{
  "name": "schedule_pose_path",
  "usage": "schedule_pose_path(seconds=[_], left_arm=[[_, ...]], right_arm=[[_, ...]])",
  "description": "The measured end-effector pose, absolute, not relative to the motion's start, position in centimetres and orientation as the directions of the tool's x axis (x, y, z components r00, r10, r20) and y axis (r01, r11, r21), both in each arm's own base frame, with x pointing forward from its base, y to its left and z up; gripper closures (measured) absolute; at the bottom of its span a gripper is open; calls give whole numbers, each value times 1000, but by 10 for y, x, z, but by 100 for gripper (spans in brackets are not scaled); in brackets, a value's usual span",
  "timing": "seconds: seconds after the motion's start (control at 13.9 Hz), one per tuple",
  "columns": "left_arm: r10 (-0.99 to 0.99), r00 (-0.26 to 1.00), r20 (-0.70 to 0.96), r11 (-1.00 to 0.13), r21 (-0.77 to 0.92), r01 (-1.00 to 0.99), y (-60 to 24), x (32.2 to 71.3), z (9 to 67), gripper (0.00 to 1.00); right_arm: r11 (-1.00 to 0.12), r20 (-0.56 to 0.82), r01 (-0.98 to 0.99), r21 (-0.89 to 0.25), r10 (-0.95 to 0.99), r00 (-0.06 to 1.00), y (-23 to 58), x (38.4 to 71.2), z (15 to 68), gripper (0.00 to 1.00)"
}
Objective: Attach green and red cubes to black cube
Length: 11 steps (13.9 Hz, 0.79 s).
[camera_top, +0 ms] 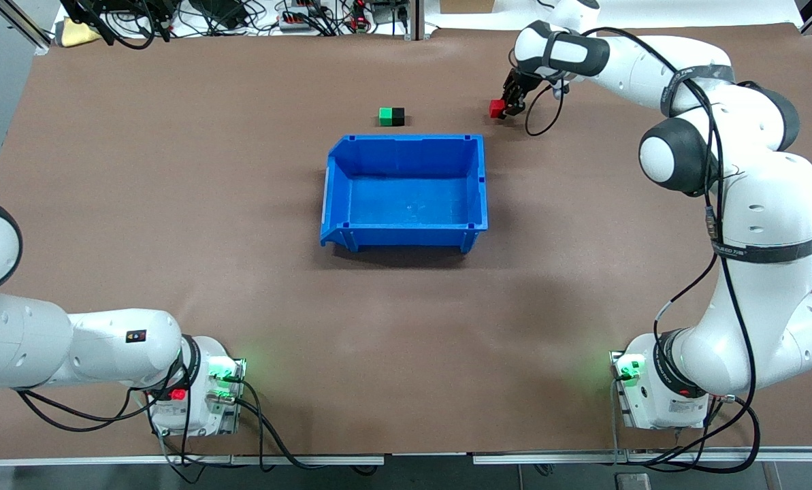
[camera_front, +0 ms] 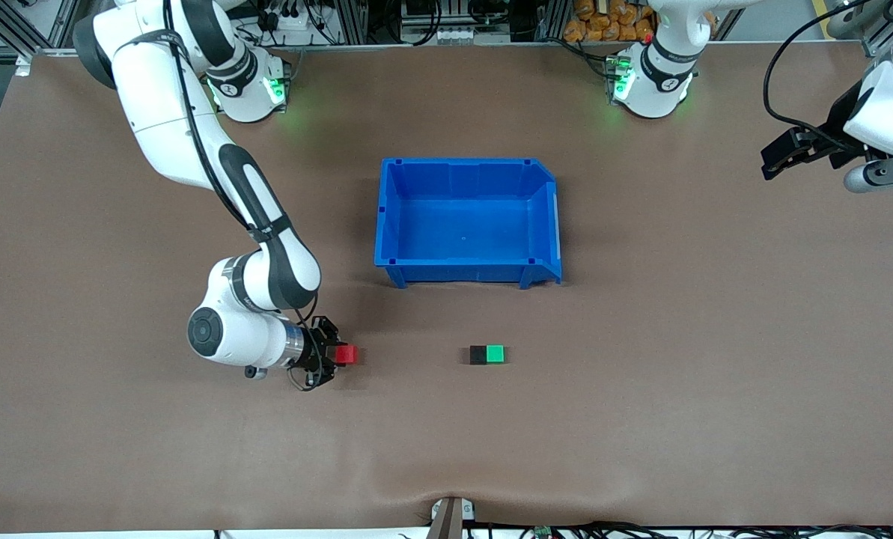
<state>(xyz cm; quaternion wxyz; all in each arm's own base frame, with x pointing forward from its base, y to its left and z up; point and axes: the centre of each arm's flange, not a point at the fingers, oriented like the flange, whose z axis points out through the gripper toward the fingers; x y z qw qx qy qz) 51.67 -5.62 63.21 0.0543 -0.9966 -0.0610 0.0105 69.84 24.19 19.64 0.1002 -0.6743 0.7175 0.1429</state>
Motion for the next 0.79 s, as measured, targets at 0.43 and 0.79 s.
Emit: schedule_pose_path(seconds=[0.43, 0.79], left_arm=[[123, 992, -14, -987, -110, 121, -56, 517, 632, 0], [123, 992, -14, -987, -110, 121, -56, 517, 632, 0]], right_arm=[[99, -355, -994, 56, -928, -112, 269, 706, 199, 60], [117, -361, -991, 59, -923, -131, 283, 707, 199, 60]])
